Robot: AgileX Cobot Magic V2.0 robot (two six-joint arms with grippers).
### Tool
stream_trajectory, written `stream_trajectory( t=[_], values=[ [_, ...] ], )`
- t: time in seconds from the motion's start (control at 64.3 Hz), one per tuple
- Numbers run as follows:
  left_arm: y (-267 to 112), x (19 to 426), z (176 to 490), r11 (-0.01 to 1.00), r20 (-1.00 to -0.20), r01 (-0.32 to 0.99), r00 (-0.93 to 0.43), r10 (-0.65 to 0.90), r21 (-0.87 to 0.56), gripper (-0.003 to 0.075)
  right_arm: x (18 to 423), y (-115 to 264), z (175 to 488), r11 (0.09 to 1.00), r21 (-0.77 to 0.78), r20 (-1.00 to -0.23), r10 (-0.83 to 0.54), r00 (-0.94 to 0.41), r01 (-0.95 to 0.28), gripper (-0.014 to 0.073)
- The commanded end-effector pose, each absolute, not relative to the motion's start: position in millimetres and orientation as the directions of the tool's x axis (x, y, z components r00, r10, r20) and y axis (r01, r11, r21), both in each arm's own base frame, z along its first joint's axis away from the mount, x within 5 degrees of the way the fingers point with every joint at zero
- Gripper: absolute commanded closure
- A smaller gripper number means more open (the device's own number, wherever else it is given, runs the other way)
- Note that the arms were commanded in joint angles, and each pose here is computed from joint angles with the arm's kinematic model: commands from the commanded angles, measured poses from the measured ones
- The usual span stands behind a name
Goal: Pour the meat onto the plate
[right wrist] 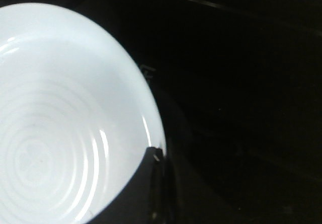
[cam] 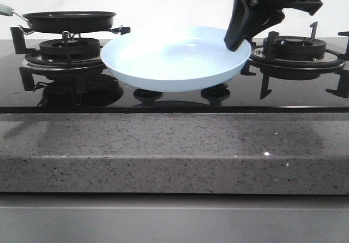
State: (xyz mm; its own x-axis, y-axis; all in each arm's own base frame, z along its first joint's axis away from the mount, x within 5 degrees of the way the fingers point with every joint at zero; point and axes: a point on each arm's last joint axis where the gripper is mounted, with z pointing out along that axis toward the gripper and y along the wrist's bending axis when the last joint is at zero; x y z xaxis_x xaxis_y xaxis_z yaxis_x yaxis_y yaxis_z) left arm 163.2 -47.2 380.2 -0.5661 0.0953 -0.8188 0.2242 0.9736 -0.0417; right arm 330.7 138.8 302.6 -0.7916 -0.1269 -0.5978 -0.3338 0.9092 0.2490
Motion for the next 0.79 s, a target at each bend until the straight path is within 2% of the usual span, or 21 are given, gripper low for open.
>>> stream_trajectory(
  t=[0.0,0.187,0.498,0.778],
  values=[
    [-41.5,179.1,400.1,0.983,-0.855,0.167,-0.519,0.020,-0.078,0.0048,328.0,136.2,325.8,0.906,0.230,-0.673,-0.116,-0.731,-0.355,0.0713],
    [-23.9,217.0,402.8,0.986,-0.829,0.089,-0.555,-0.070,-0.143,0.0048,328.0,136.2,325.8,0.906,0.230,-0.673,-0.116,-0.731,-0.355,0.0713],
    [11.8,291.7,391.4,0.915,-0.751,0.056,-0.593,-0.292,-0.400,0.0048,328.0,136.2,325.8,0.906,0.230,-0.673,-0.116,-0.731,-0.355,0.0713],
    [37.1,339.2,371.0,0.883,-0.686,-0.019,-0.622,-0.377,-0.468,0.0048,328.1,136.2,325.9,0.906,0.230,-0.674,-0.115,-0.730,-0.355,0.0713]
  ],
)
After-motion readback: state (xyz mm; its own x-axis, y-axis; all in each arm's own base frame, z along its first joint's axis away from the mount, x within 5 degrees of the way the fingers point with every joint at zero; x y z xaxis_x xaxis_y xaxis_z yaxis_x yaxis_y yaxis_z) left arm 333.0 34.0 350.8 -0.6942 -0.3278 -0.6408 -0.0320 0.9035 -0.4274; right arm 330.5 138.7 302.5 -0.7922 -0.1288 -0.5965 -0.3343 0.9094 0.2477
